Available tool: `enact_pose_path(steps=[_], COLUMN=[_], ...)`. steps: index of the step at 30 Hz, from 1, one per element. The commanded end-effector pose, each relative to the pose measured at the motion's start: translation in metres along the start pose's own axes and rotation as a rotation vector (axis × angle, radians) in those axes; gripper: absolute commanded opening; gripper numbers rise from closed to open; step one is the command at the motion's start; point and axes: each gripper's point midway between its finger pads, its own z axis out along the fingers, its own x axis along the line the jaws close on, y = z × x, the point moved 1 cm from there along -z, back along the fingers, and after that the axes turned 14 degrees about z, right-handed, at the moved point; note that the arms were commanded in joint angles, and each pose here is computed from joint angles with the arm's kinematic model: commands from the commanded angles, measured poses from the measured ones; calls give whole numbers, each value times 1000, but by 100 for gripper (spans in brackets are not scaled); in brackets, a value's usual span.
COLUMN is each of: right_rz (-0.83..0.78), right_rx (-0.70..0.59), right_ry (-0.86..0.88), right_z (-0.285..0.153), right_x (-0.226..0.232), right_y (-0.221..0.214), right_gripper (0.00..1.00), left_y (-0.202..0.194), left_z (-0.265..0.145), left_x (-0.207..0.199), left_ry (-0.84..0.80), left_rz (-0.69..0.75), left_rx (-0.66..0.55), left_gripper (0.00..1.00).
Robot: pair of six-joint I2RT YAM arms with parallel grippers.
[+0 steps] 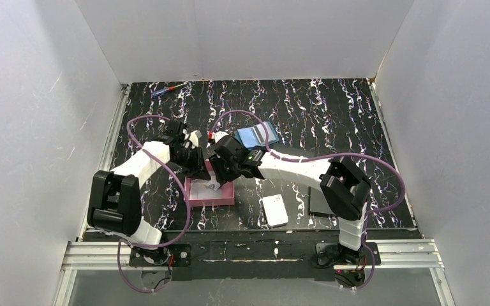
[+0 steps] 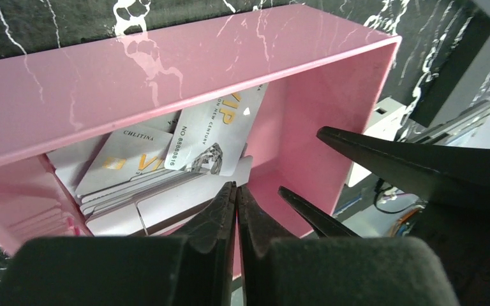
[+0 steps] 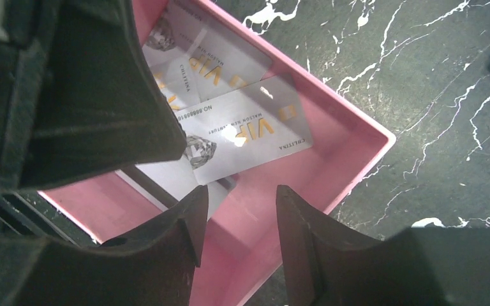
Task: Put the credit cards into the card holder
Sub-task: Pick up the credit card from the storage box.
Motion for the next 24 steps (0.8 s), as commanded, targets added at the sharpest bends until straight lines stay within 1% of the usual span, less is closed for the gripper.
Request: enact_pose_path(steps=[1, 6, 11, 14, 16, 21, 24], right_rz=[5, 0, -16, -80, -161, -465, -649], right_rx=[-45, -44, -33, -37, -90, -246, -285], right_ry=[-42, -42, -27, 44, 146, 289, 337], right_z=[1, 2, 2, 1, -1, -29, -42], right_x=[-2, -2, 0, 5, 14, 31, 40], right_y=[13, 13, 11, 6, 8, 29, 36], right_gripper=[52, 54, 64, 68, 71, 74, 75], left_y=[-3, -10, -14, -17, -20, -27, -29], left_z=[6, 14, 22, 26, 29, 34, 35], left_x=[10, 16, 26, 31, 33, 37, 38], left_ry=[80, 120, 159, 168, 171, 176, 175], left_rz=[47, 76, 68, 57, 49, 37, 32], left_rx=[32, 69, 93, 113, 126, 155, 164], left_gripper=[2, 2, 2, 2, 1, 1, 0])
